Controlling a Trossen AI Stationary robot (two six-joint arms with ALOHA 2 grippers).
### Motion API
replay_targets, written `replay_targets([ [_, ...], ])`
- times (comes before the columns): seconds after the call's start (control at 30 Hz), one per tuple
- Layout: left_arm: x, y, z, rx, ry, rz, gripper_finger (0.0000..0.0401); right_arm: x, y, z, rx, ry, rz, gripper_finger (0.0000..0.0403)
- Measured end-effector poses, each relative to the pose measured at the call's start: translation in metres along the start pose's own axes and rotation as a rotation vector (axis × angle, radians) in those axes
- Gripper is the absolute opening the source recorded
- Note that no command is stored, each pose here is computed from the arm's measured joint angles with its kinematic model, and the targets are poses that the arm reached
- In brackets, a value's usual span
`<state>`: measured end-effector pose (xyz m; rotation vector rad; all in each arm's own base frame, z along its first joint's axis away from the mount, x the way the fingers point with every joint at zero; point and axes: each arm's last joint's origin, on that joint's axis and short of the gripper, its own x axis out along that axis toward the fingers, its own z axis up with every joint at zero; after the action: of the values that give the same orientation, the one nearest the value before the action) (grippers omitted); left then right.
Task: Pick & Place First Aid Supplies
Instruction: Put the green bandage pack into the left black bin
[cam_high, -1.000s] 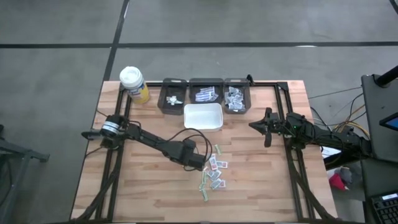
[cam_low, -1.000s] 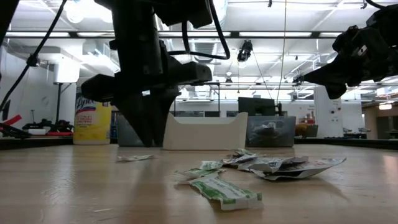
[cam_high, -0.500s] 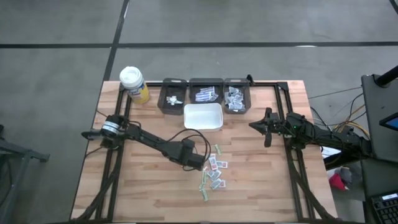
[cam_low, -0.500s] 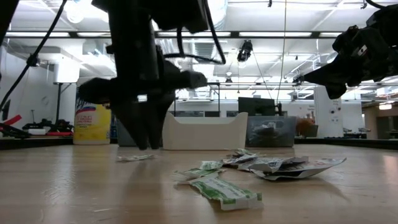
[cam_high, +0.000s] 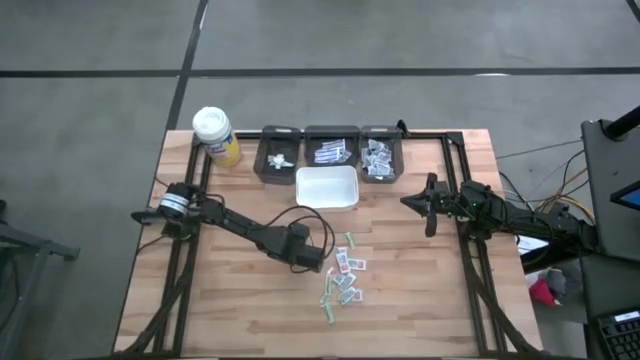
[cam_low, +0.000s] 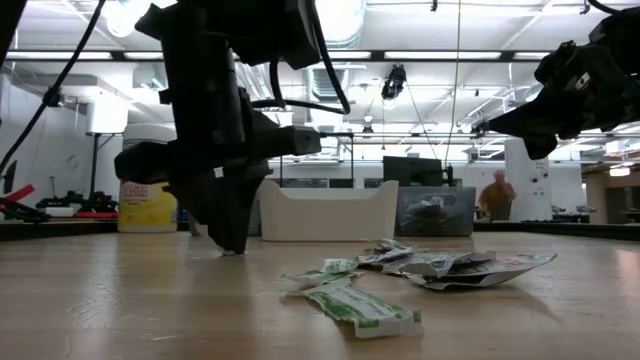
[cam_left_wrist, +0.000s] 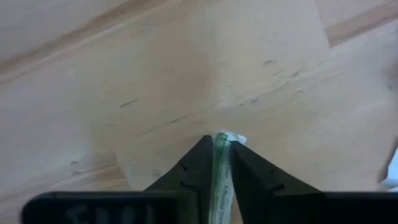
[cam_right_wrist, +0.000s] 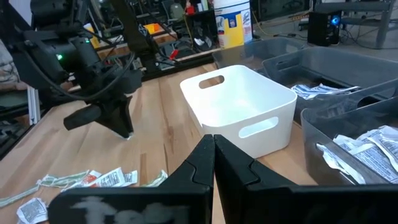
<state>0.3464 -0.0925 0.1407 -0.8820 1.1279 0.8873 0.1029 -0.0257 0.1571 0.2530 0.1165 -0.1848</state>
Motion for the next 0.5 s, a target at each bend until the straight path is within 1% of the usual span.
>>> replay_targets([
  [0.1,0.000,0.000,0.000,0.035,0.003,0.003,0.0024,0.000,0.000,0.000,0.000,0.000,0.000,0.0008],
  [0.17,-0.003,-0.002,0.001,0.068,0.001,0.003,0.0008,0.000,0.000,0.000,0.000,-0.001,0.000,0.0008],
  [0.37,-0.020,-0.006,0.006,0.154,-0.037,0.018,0.0001,0.000,0.000,0.000,0.000,0.000,0.000,0.0008],
  [0.43,-0.036,-0.004,0.010,0.172,-0.095,0.050,0.0000,0.000,0.000,0.000,0.000,0.000,0.000,0.0008],
  [0.5,-0.063,-0.004,0.018,0.168,-0.196,0.045,0.0000,0.000,0.000,0.000,0.000,0.000,0.000,0.0008],
])
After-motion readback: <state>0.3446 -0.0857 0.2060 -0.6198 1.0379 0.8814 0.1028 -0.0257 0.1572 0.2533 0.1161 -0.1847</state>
